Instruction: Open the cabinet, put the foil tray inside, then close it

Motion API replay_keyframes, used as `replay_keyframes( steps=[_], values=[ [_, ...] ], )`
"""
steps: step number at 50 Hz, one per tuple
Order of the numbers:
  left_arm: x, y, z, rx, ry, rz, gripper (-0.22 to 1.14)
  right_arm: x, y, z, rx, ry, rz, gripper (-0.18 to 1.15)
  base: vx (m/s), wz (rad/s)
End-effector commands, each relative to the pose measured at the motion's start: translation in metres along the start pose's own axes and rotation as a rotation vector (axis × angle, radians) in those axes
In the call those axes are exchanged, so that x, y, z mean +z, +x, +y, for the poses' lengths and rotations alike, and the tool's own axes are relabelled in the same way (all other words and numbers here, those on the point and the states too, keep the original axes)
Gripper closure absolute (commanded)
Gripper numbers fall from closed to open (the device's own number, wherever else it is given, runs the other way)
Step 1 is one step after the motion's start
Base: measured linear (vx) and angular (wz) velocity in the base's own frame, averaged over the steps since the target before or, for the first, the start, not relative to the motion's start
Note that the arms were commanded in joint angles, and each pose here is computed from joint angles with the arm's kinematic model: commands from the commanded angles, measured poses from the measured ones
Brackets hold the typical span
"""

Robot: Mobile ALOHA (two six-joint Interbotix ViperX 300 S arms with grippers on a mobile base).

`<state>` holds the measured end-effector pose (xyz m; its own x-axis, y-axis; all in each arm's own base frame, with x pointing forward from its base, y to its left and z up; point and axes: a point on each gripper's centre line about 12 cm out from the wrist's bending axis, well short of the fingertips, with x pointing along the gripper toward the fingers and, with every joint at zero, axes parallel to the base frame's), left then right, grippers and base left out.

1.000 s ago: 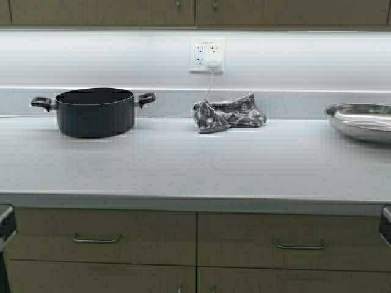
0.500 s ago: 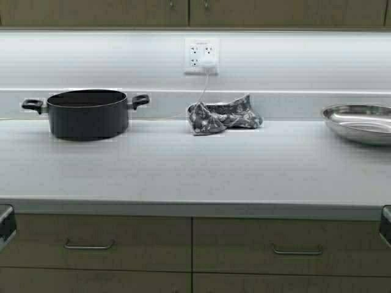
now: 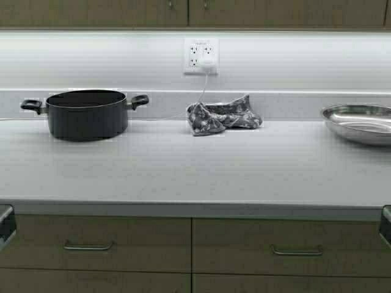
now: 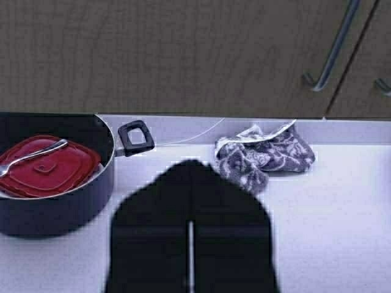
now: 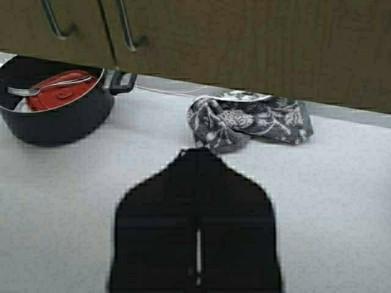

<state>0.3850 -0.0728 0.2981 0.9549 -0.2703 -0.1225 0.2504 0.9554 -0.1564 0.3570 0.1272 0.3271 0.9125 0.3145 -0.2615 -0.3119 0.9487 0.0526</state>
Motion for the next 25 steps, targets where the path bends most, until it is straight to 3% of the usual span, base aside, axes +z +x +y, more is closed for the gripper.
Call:
replay_keyframes(
  steps=[1,25],
  values=[
    [0.0169,-0.0046,-0.0033,-0.01,0.006,-0.049,0.87,0.0117,-0.0048,0.0017,0.008,-0.002,-0.035,0.9,0.0,0.0],
    [0.0157,-0.0048,-0.0032,-0.01,0.008,-0.046,0.87,0.0113,-0.0048,0.0013,0.004,-0.003,-0.032,0.9,0.0,0.0]
  ],
)
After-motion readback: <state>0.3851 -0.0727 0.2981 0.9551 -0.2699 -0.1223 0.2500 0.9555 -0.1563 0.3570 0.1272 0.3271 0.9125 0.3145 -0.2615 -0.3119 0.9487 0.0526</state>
